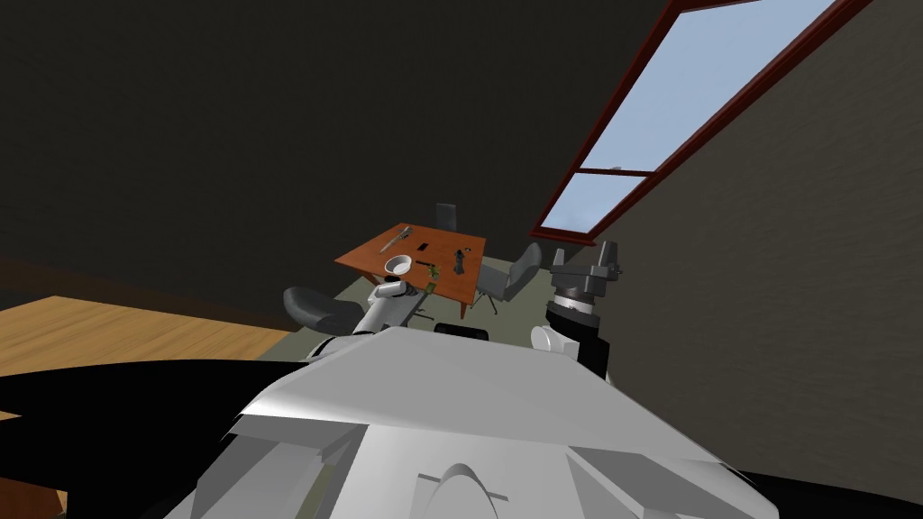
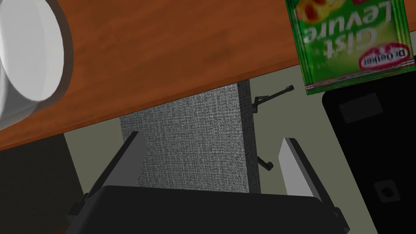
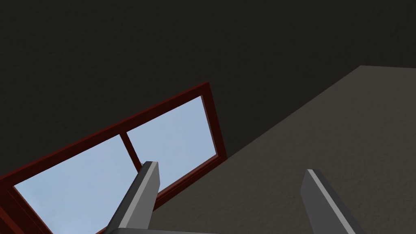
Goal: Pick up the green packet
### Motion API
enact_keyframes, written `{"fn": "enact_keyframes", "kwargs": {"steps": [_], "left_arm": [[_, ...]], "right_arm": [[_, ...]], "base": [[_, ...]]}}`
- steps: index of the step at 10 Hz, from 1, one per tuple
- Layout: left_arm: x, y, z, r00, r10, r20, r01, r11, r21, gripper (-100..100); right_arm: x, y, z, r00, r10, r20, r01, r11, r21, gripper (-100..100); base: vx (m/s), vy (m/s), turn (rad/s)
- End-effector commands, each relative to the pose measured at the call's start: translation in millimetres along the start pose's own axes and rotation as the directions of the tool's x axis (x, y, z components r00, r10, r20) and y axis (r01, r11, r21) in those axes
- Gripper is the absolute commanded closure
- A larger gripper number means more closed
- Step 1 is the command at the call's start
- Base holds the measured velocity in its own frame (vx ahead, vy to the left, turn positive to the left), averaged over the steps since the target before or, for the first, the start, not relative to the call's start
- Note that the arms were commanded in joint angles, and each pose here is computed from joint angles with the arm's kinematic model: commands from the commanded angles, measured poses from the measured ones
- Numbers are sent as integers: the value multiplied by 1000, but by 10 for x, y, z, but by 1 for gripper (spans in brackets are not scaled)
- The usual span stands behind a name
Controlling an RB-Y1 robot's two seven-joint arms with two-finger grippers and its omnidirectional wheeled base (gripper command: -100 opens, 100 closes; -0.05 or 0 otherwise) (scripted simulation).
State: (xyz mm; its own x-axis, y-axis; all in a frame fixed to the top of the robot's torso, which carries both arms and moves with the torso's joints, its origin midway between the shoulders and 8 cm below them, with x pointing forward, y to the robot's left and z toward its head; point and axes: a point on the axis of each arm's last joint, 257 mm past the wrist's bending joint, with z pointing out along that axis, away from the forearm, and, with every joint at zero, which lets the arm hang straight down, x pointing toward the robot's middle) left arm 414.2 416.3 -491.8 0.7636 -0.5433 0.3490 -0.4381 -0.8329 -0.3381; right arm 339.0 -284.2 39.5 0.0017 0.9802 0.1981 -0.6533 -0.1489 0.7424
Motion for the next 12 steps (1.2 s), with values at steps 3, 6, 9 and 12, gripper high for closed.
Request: {"fn": "enact_keyframes", "kwargs": {"steps": [3,6,9,12], "left_arm": [[-87,268,38,998,-21,54,25,996,-82,-100],[-172,499,68,993,-39,113,57,985,-162,-100],[-264,679,59,982,-51,180,93,968,-232,-100],[-268,704,57,979,-55,195,103,963,-247,-100]], "right_arm": [[0,0,0,1000,0,0,0,1000,0,0],[0,0,0,1000,0,0,0,1000,0,0],[0,0,0,1000,0,0,0,1000,0,0],[0,0,0,1000,0,0,0,1000,0,0]], "base": [[29,-47,-3],[31,-40,-4],[55,-55,-7],[45,-26,-12]]}}
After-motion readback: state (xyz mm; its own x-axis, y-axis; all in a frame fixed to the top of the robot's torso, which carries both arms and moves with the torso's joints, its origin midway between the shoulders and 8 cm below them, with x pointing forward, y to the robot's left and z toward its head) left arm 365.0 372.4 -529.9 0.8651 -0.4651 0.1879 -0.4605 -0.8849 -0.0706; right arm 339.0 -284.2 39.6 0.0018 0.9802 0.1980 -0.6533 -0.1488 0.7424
